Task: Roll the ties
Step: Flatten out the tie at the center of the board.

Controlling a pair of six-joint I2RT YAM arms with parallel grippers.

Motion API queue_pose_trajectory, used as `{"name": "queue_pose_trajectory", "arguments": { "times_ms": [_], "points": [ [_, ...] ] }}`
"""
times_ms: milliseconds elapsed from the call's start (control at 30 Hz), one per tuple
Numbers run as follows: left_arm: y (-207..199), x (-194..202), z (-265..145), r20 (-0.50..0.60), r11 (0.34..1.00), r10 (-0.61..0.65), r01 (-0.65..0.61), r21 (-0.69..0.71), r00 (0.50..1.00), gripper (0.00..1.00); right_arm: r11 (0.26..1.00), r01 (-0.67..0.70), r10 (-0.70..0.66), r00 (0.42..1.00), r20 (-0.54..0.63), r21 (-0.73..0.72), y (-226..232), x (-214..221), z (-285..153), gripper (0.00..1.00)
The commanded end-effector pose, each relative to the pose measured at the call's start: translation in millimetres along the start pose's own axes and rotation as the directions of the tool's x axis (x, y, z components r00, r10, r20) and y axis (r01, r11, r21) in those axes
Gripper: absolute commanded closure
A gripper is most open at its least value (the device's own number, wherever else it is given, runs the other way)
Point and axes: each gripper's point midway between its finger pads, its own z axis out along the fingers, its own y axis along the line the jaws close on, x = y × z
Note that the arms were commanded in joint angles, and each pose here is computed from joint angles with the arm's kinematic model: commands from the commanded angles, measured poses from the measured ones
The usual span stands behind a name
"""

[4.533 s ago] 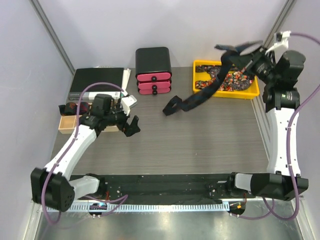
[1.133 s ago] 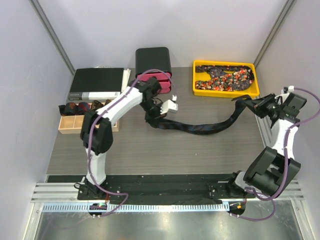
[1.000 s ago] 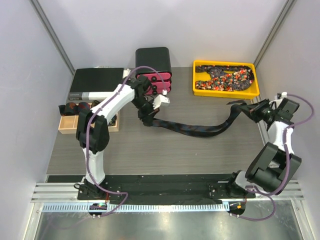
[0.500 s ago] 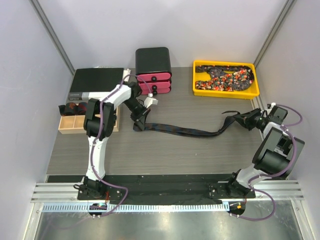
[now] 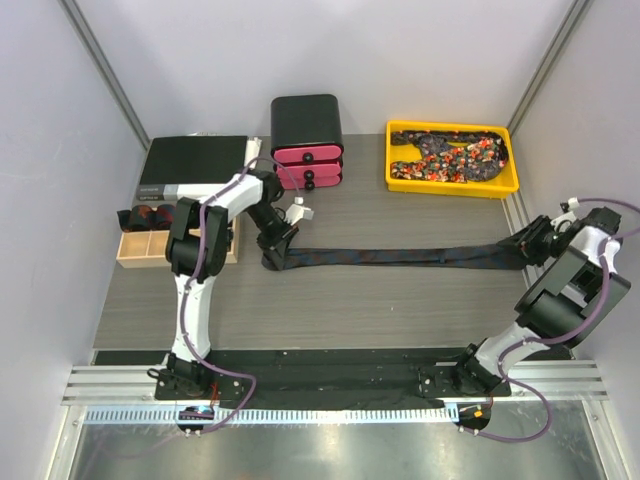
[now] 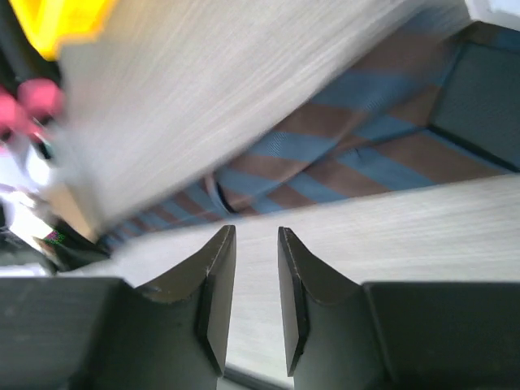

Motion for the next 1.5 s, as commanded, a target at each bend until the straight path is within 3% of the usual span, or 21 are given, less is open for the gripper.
{"name": "queue_pose_trajectory", "arguments": {
  "times_ms": [0,133,300,367,533,700,900,1033,1133,1333,1467],
  "points": [
    [-13.5,0.3,-29.7,0.026,0.997,0.049,-0.047,-0.053,0.998,0.83,0.983,0.178,-0.165,0.969,-0.184,0.054,-15.0,20.1,-29.9,0.65],
    [-11.7,-8.7,-49.3,0.083,0.996,0.05,-0.044,-0.077,0.995,0.68,0.941,0.339,-0.33,0.93,-0.158,0.028,-12.1,-3.7,-32.8,0.6],
    [-29.0,-15.2,-67.7,0.166,0.975,0.218,-0.208,-0.076,0.962,0.44,0.876,0.474,-0.443,0.865,-0.233,0.093,-27.0,-8.4,-8.5,0.62],
    [-29.2,-21.3,-74.8,0.19,0.94,0.327,-0.299,-0.162,0.926,0.41,0.867,0.482,-0.442,0.861,-0.25,0.127,-32.7,-9.1,-0.3,0.64],
    [-17.9,-26.9,-64.1,0.1,0.822,0.509,-0.448,-0.353,0.855,0.37,0.851,0.466,-0.413,0.879,-0.239,0.245,-58.8,-28.2,19.7,0.8],
    [-20.0,-25.5,-38.0,-0.03,0.727,0.604,-0.565,-0.39,0.797,0.37,0.836,0.472,-0.402,0.874,-0.272,0.282,-74.8,-25.6,32.8,0.89],
    [-0.9,-29.8,-20.5,-0.14,0.72,0.574,-0.579,-0.383,0.807,0.47,0.81,0.501,-0.412,0.856,-0.313,0.305,-87.2,-17.4,44.8,0.93],
    [9.9,-24.4,-22.0,-0.21,0.724,0.553,-0.59,-0.358,0.806,0.75,0.792,0.523,-0.42,0.841,-0.339,0.315,-93.3,-15.1,51.1,0.93],
    [10.3,-20.6,-25.5,-0.222,0.726,0.552,-0.595,-0.344,0.803,0.83,0.769,0.539,-0.428,0.834,-0.348,0.345,-100.5,-20.5,53.9,0.94],
    [10.6,-15.1,-36.1,-0.218,0.751,0.545,-0.587,-0.302,0.81,0.94,0.74,0.557,-0.434,0.824,-0.364,0.377,-110.8,-26.7,63.8,0.94],
    [6.1,-17.5,-45.4,-0.168,0.78,0.539,-0.564,-0.272,0.826,0.94,0.726,0.568,-0.441,0.817,-0.371,0.388,-114.0,-28.2,66.2,0.94]
  ]
}}
